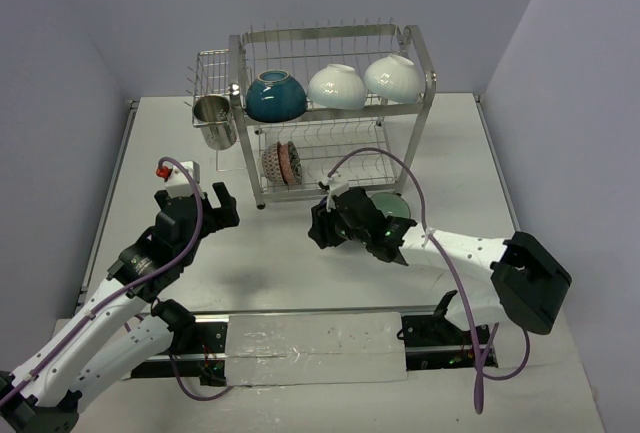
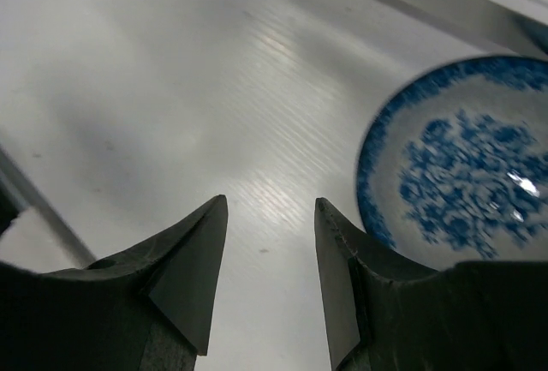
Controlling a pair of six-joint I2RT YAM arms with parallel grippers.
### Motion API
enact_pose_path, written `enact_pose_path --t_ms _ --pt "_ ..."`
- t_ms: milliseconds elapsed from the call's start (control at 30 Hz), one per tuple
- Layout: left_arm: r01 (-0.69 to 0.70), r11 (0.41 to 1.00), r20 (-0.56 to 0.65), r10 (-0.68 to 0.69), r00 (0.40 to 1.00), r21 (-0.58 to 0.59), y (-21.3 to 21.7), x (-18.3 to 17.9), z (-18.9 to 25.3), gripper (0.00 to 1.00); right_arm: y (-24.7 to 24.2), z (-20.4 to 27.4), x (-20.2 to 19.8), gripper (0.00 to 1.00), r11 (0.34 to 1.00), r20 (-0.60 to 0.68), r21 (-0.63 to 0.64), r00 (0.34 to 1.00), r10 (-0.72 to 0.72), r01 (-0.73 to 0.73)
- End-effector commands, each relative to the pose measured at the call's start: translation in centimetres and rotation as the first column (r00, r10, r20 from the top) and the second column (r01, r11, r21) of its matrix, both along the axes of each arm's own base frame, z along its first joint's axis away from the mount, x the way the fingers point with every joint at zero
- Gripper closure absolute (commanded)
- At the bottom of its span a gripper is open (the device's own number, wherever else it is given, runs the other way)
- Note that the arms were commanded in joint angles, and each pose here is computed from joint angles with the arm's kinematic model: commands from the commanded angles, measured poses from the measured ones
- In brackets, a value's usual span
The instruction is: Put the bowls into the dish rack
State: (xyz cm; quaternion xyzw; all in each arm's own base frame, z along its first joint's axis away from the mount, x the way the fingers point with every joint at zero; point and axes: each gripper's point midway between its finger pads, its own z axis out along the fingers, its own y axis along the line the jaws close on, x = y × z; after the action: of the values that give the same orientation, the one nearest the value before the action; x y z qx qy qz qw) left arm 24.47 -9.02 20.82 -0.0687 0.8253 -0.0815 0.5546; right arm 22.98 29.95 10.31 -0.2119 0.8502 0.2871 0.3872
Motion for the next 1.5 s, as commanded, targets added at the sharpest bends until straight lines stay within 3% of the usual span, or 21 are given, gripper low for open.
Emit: enact_pose_path --t_ms 0,267,600,1067,1133,1233,1333,1467 --pt "0.016 1.0 0.031 -0.016 0.999 -0.014 -0.4 0.4 1.0 0.01 -2.6 0.0 1.5 0.47 0.982 0.08 -0.146 0.991 -0.111 0.122" --pt "0.015 1.0 0.033 -0.014 0.999 -0.016 -0.4 0.4 1.0 0.01 -2.8 -0.5 3.2 0.47 0.956 0.142 -0.256 0.984 -0.107 0.141" --pt "0.009 1.0 0.035 -0.009 0.999 -0.018 -0.3 0.4 1.1 0.01 -0.9 -2.5 4.2 0.5 0.944 0.113 -0.322 0.993 -0.041 0.076" --pt "0.013 1.0 0.033 -0.012 0.999 -0.017 -0.3 0.4 1.0 0.01 -0.8 -4.4 4.7 0.76 0.922 0.101 -0.381 0.994 -0.03 0.067" --pt "0.013 1.0 0.033 -0.013 0.999 -0.015 -0.4 0.4 1.0 0.01 -1.0 -4.5 4.6 0.85 0.92 0.1 -0.386 0.994 -0.032 0.068" --pt "0.011 1.0 0.033 -0.011 0.999 -0.017 -0.3 0.4 1.0 0.01 -0.7 -3.4 4.4 0.99 0.931 0.111 -0.36 0.994 -0.023 0.061" --pt "0.014 1.0 0.028 -0.014 0.999 -0.014 -0.4 0.4 0.9 0.01 0.0 -1.1 3.9 1.0 0.951 0.125 -0.306 0.992 -0.012 0.05" --pt "0.021 1.0 0.024 -0.021 0.999 -0.009 -0.5 0.5 0.8 0.01 1.6 3.8 2.8 1.0 0.992 0.148 -0.129 0.989 0.012 0.007"
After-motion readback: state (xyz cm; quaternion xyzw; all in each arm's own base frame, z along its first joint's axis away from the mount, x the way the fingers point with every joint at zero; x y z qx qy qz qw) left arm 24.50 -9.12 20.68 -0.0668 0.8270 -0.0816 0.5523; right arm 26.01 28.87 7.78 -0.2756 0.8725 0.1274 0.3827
